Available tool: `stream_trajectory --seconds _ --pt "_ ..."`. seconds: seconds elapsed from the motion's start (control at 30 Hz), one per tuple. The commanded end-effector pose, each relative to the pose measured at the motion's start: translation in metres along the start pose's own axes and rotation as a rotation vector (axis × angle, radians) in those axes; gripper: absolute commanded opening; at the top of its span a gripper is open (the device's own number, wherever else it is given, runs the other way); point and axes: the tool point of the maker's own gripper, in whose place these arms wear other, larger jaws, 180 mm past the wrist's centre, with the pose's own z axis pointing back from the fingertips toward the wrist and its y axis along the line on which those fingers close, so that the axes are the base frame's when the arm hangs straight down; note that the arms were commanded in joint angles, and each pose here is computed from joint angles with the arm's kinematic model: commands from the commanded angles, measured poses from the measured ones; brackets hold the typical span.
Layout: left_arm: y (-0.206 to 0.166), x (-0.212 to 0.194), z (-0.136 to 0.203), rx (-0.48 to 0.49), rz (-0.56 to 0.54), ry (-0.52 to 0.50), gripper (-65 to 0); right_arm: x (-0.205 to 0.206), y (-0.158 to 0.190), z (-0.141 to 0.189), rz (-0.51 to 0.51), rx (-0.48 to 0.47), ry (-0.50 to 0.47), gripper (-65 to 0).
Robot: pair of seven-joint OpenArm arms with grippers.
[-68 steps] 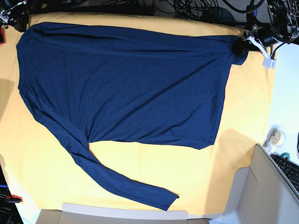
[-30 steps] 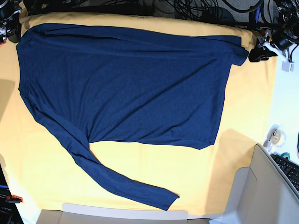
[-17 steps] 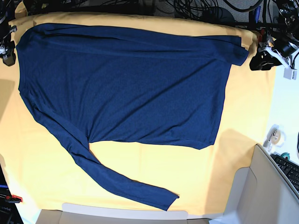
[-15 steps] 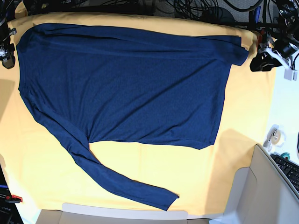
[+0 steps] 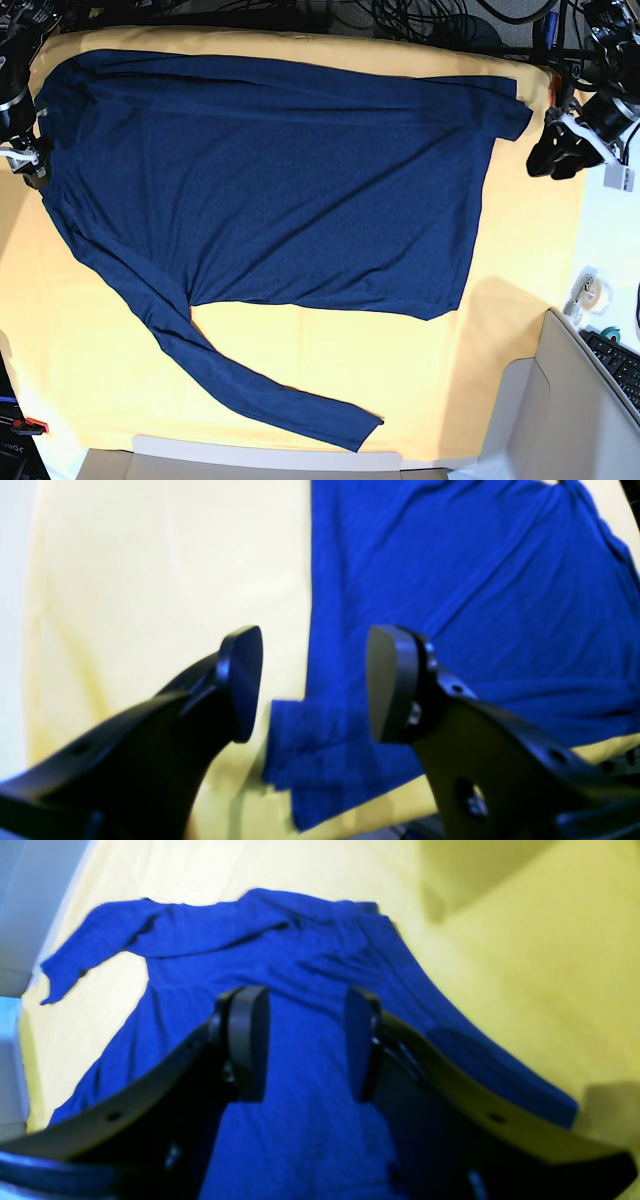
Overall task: Fold the T-shirt properly
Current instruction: 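Move both grippers down along the shirt sides toward the folded edge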
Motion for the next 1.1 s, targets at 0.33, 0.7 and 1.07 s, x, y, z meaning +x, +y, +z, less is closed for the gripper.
stream_trajectory --seconds 0.33,0.7,1.07 --pt "0.002 -0.001 0.009 0.002 -0.07 0.053 -32.8 -0.031 -0.01 0.023 0.102 0.057 0.02 -40.5" --pt "0.003 0.002 0.009 0.004 -0.077 0.051 -32.8 0.008 -0.002 0.018 0.162 0.061 -0.071 -40.5" --pt "-0.025 0.067 -0.026 -0.09 -0.142 -0.092 -32.7 0.085 0.071 -0.047 0.431 0.189 -0.133 -40.5"
